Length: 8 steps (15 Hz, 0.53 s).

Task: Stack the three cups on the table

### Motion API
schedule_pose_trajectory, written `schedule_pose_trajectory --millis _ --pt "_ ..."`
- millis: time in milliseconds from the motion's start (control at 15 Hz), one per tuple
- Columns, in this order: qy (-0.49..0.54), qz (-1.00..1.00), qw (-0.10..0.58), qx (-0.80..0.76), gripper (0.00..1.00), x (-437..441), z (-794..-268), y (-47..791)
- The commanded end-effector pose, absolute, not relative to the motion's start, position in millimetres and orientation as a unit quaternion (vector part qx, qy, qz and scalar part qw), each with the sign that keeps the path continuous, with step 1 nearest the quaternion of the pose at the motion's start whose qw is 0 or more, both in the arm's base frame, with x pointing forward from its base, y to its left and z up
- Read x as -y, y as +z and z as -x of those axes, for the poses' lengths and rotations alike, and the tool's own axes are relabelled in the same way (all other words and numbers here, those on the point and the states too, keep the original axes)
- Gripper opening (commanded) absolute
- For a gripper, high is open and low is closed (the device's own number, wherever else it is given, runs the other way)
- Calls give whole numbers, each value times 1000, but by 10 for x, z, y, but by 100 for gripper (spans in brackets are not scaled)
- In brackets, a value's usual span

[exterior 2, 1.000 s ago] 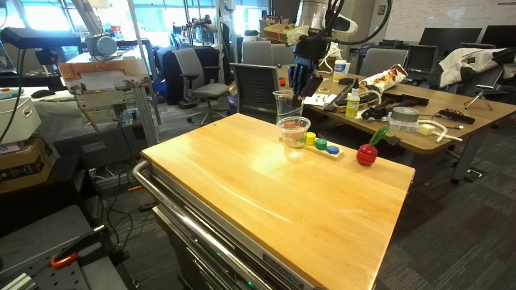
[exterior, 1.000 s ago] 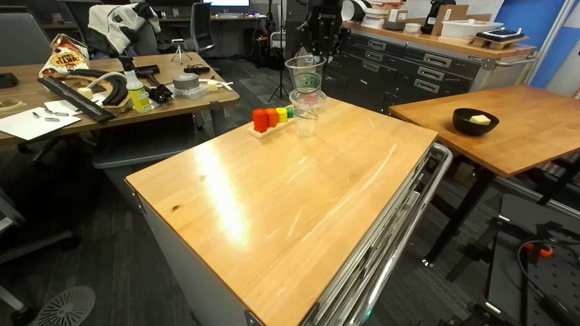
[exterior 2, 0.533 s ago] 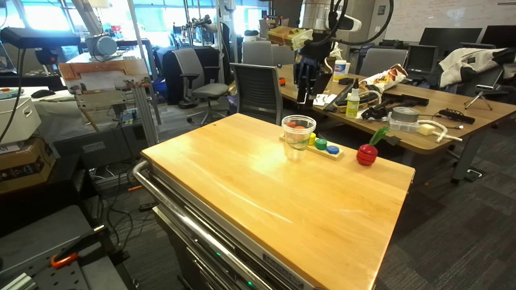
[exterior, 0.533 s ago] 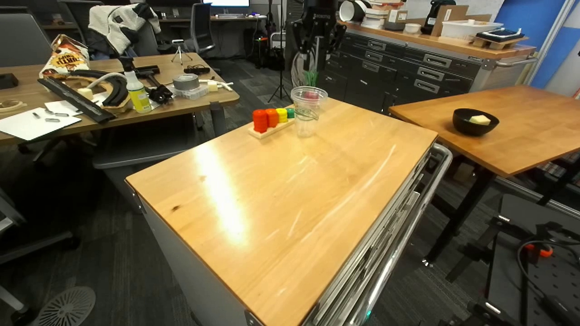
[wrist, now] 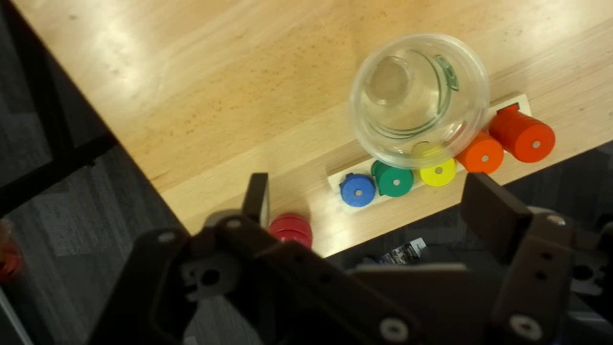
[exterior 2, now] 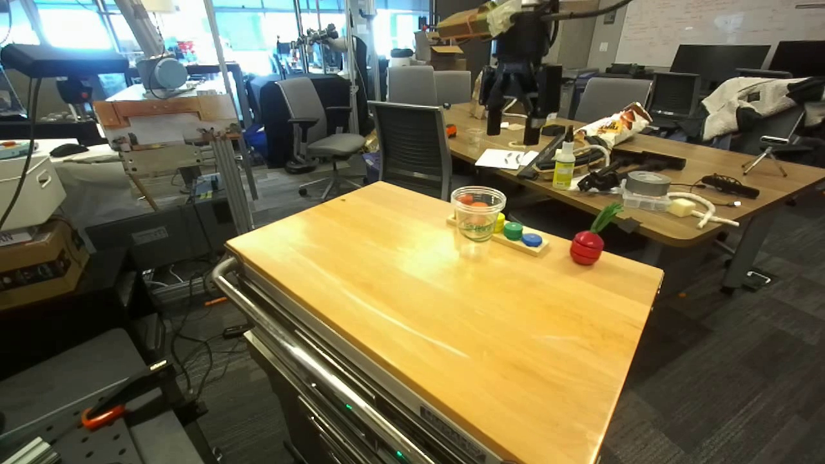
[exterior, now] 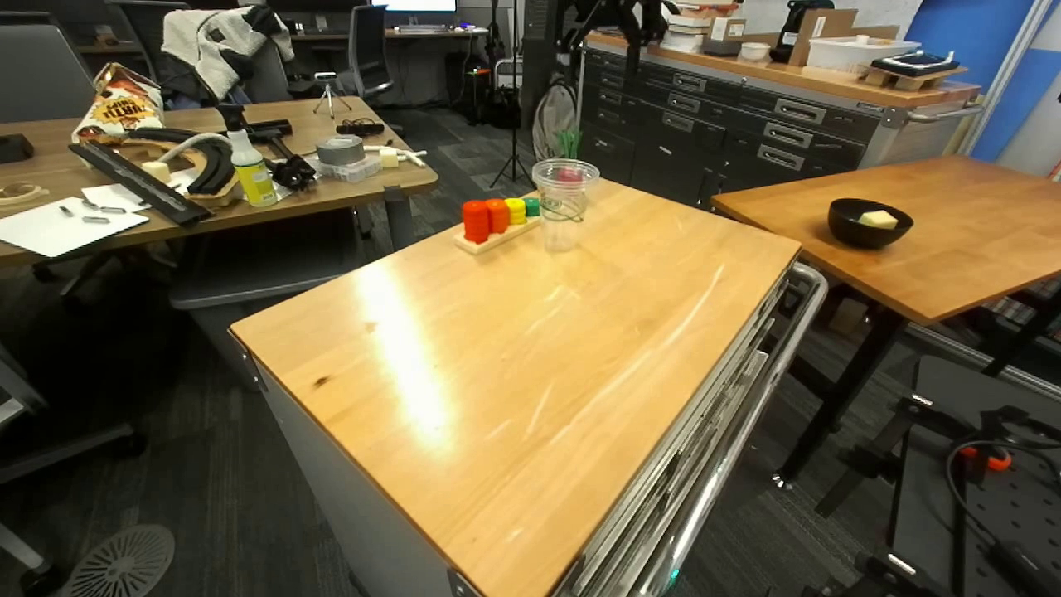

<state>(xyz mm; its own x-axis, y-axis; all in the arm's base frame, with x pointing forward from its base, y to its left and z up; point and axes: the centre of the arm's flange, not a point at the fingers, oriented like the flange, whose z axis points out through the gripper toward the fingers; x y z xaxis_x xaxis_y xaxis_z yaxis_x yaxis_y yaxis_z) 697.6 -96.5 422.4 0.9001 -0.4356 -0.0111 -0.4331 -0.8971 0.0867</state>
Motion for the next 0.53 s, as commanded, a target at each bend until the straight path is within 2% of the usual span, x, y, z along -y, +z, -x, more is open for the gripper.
schedule_pose_trajectory --millis 0,200,467 --pt "-30 -982 100 159 100 1039 -6655 4905" --pt "-54 -989 110 80 100 1063 -6291 5393" --pt "-48 -997 62 -19 100 1007 -5883 5960"
